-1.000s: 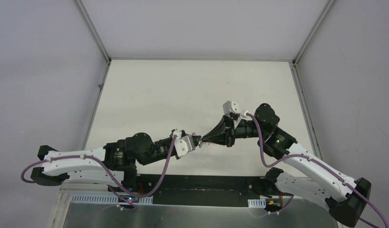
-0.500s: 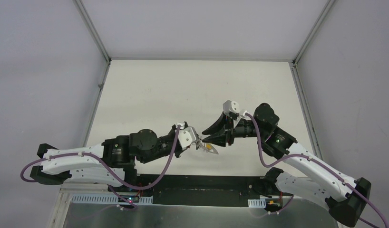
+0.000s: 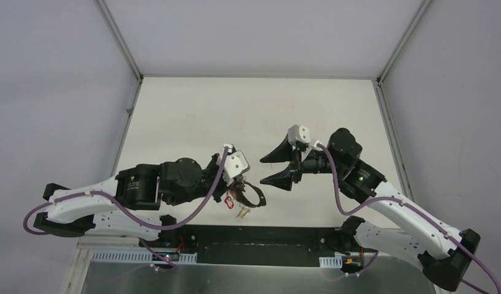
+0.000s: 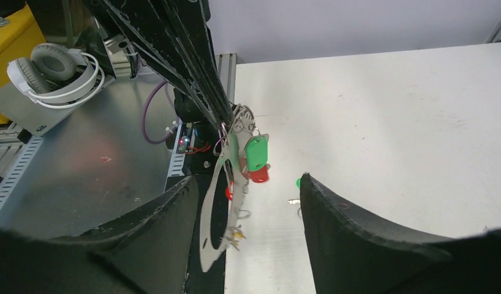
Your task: Put the keys on the keyring
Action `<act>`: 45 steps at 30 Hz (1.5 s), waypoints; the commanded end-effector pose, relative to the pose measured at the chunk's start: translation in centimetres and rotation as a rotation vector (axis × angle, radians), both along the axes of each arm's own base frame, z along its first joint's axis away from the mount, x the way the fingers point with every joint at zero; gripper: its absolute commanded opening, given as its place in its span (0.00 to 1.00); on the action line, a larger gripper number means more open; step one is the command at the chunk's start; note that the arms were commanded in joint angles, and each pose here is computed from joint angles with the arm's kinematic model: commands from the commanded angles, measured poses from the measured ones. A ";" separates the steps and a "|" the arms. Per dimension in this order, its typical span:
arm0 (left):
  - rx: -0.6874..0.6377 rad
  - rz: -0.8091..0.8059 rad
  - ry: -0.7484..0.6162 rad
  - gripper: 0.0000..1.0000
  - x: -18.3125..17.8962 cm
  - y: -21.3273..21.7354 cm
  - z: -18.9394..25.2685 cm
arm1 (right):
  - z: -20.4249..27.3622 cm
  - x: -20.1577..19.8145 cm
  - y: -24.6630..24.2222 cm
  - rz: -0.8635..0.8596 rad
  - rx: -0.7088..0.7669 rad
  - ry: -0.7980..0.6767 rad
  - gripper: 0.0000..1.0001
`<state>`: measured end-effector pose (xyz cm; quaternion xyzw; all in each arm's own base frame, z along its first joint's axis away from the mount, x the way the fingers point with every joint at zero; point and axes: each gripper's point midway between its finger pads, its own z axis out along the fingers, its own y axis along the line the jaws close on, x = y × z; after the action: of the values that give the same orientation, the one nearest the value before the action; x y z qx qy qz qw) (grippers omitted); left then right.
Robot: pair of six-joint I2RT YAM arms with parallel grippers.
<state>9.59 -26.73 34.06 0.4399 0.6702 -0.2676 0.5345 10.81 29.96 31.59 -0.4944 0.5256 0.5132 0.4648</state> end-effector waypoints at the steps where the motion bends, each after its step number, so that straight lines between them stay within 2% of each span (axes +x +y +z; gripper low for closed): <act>1: 0.039 0.043 0.100 0.00 -0.5 1.3 0.9 | 2.6 0.1 0.5 0.023 0.040 -0.030 0.64; 9: 0.157 0.123 0.209 0.00 -0.8 2.1 0.9 | 4.2 0.1 2.4 0.077 0.129 0.074 0.59; 20: 0.305 0.191 0.235 0.00 -0.6 2.5 1.0 | 2.9 -1.8 5.4 0.181 0.130 0.147 0.45; 28: 0.295 0.196 0.239 0.00 -0.5 2.6 1.1 | 1.9 -2.7 6.8 0.214 0.128 0.162 0.39; 37: 0.273 0.174 0.251 0.00 -0.8 1.9 1.0 | 0.8 -2.4 7.7 0.205 0.118 0.168 0.39; 45: 0.245 0.165 0.242 0.00 -0.8 1.6 1.1 | 0.6 -2.9 7.9 0.231 0.119 0.179 0.18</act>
<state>8.65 -24.66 33.44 0.4298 0.8032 -0.1561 0.3818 8.36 37.67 30.89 -0.4723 0.5016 0.6245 0.3678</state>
